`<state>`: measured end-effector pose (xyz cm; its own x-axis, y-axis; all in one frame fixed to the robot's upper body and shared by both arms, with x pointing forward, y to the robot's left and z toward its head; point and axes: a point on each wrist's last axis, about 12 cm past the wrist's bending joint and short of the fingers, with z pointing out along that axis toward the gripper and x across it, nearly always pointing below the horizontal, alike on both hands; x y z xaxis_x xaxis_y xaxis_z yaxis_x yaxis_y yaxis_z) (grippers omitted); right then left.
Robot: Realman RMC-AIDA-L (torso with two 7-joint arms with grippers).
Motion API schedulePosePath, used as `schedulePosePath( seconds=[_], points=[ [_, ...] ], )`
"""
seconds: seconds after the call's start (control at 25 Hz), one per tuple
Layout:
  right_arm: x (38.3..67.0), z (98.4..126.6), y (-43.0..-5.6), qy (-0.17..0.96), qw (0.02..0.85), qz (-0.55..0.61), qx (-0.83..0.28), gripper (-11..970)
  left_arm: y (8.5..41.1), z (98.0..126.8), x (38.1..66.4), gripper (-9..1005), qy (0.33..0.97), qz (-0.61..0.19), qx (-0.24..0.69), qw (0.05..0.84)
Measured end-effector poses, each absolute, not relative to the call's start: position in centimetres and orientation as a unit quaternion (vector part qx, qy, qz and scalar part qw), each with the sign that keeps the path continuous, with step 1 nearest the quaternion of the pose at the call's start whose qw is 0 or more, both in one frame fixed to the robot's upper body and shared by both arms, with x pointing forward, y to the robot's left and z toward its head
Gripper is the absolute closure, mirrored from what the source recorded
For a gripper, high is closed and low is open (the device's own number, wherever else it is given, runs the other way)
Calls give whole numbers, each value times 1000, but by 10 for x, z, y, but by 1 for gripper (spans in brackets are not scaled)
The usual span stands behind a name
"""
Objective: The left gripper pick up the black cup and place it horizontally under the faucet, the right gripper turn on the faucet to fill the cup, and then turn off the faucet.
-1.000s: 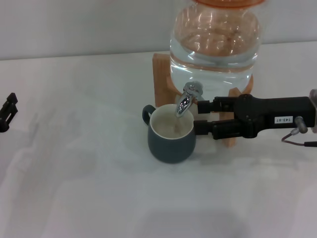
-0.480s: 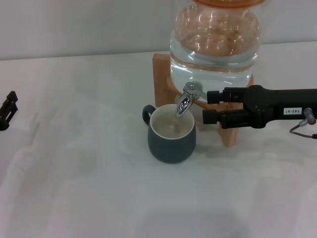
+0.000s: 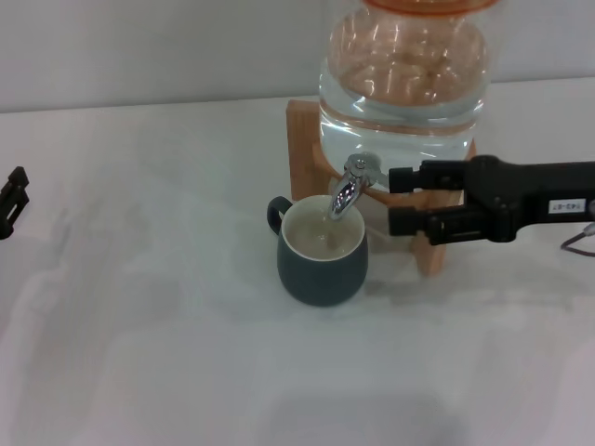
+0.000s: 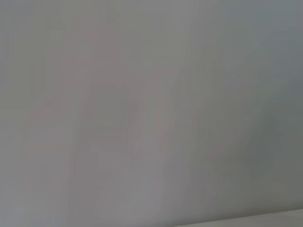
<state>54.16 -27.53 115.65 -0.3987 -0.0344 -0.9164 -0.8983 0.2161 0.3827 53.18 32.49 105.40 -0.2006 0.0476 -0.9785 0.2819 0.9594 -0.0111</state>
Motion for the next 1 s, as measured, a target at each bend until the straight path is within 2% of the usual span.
schedulePosePath(
  seconds=[0.2,0.52,0.76,1.0],
  points=[
    [544,1165,-288,661,439,497,-351,118,322,1053,536,467,771,-95,109,620],
    [550,1172,-331,700,467,431,-326,118,321,1054,539,467,770,-96,111,621],
    [552,1182,-379,741,492,348,-296,118,321,1053,537,467,770,-98,111,621],
    [548,1198,-437,757,558,255,-224,118,322,1055,530,467,766,-100,114,625]
  ],
)
